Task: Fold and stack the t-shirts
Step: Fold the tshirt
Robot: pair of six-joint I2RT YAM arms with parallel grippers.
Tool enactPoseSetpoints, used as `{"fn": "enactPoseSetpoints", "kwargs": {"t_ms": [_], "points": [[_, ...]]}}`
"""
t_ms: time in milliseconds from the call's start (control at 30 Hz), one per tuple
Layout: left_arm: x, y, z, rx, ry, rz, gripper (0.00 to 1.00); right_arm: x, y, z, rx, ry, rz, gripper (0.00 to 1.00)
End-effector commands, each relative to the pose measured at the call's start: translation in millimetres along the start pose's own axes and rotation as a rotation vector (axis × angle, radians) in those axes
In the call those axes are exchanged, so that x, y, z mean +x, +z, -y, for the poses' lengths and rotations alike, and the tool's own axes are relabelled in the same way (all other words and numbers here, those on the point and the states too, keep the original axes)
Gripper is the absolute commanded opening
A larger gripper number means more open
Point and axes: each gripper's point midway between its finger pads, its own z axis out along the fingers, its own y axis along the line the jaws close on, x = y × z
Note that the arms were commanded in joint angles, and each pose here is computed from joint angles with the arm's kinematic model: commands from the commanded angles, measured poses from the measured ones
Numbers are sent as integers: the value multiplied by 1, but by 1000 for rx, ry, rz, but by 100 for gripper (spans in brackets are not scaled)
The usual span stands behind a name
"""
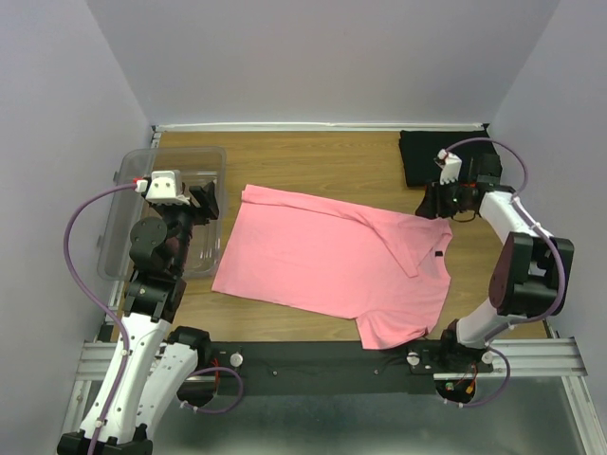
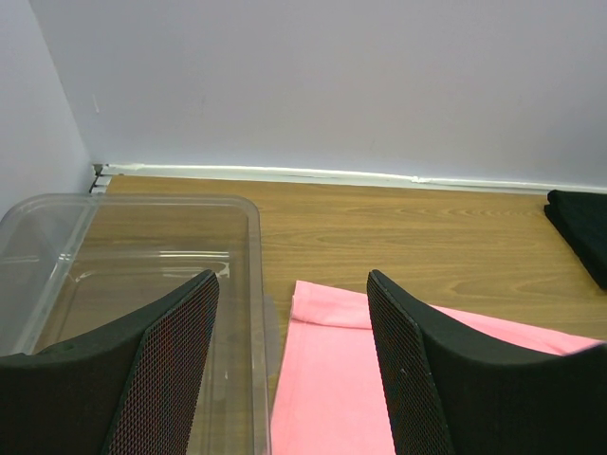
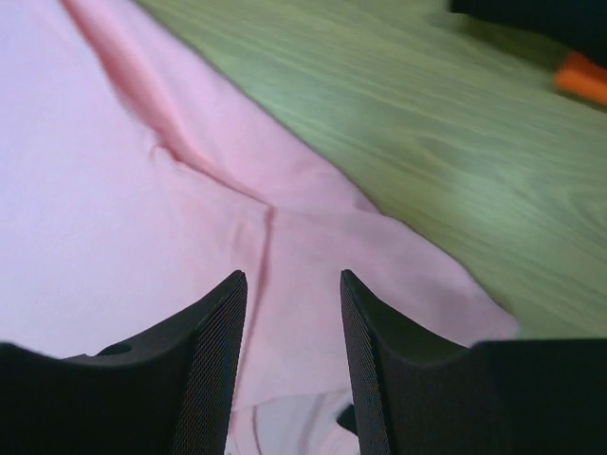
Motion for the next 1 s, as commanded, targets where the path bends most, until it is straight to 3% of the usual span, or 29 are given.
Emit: {"fn": "enactPoseSetpoints", "kwargs": {"t_ms": [0,267,967], "points": [[4,0,-3,-7,16,-3,72,13,25,-44,-223,-30,-70,52],[4,-2,-5,-18,18,-4,72,6,57,-39,-240,10,-122,52],[3,-1,-4,-11,17,-1,72,39,78,-47,-287,58,-223,50]]}}
